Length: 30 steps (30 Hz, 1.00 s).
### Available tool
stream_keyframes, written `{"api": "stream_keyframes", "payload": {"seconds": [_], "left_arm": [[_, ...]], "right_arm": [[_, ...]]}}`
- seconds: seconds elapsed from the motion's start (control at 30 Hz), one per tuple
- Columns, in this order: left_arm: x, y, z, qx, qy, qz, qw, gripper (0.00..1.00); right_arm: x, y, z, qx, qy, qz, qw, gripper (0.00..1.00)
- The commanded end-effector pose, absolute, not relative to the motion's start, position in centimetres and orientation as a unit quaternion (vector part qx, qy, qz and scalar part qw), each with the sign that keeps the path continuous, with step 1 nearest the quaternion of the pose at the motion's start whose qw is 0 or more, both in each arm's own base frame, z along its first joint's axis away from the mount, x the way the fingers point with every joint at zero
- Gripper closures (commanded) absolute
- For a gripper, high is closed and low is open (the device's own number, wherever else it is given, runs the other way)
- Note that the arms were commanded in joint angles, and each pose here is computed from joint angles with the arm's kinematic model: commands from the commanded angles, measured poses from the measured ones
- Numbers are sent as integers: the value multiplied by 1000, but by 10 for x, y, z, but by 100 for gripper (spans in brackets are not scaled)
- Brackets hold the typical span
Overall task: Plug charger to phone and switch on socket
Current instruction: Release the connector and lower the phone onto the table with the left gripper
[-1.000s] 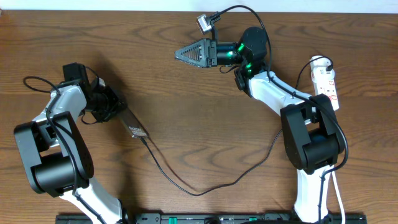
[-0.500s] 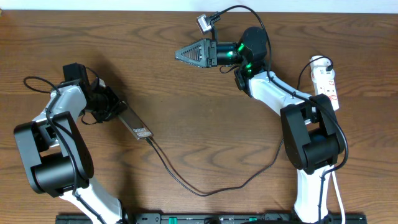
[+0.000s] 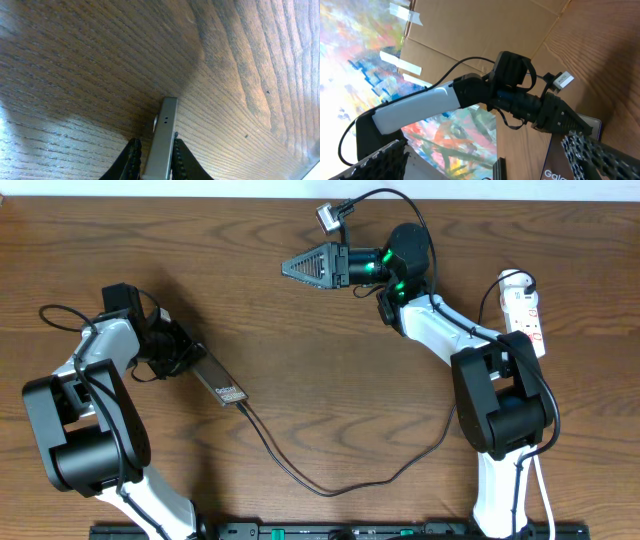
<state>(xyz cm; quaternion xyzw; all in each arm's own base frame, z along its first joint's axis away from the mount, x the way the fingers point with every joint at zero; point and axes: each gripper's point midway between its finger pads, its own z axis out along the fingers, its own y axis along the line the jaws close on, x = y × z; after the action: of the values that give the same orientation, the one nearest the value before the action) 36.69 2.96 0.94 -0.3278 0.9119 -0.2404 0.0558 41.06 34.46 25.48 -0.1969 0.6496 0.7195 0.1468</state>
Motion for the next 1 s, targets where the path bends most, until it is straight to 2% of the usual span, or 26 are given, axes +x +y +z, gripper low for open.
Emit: {"api": "stream_keyframes", "payload": {"seconds": [0.0,0.4,0.53,0.9,0.97], "left_arm": [[361,27,8,-327,913,-238,51,76],[359,27,8,-328,913,-238,47,70],[359,27,8,-328,913,-238,47,60],[360,27,8,-326,914,-238,48,58],[361,29,9,-325,914,-239,53,47]], "right_arm": [[412,342,261,-203,646,720,152,1],[412,342,261,-204,646,720,153,1],[411,342,260,-207,646,719,150,1],[410,342,260,-208,646,719,149,1],[410,342,260,-208,646,719,149,1]]}}
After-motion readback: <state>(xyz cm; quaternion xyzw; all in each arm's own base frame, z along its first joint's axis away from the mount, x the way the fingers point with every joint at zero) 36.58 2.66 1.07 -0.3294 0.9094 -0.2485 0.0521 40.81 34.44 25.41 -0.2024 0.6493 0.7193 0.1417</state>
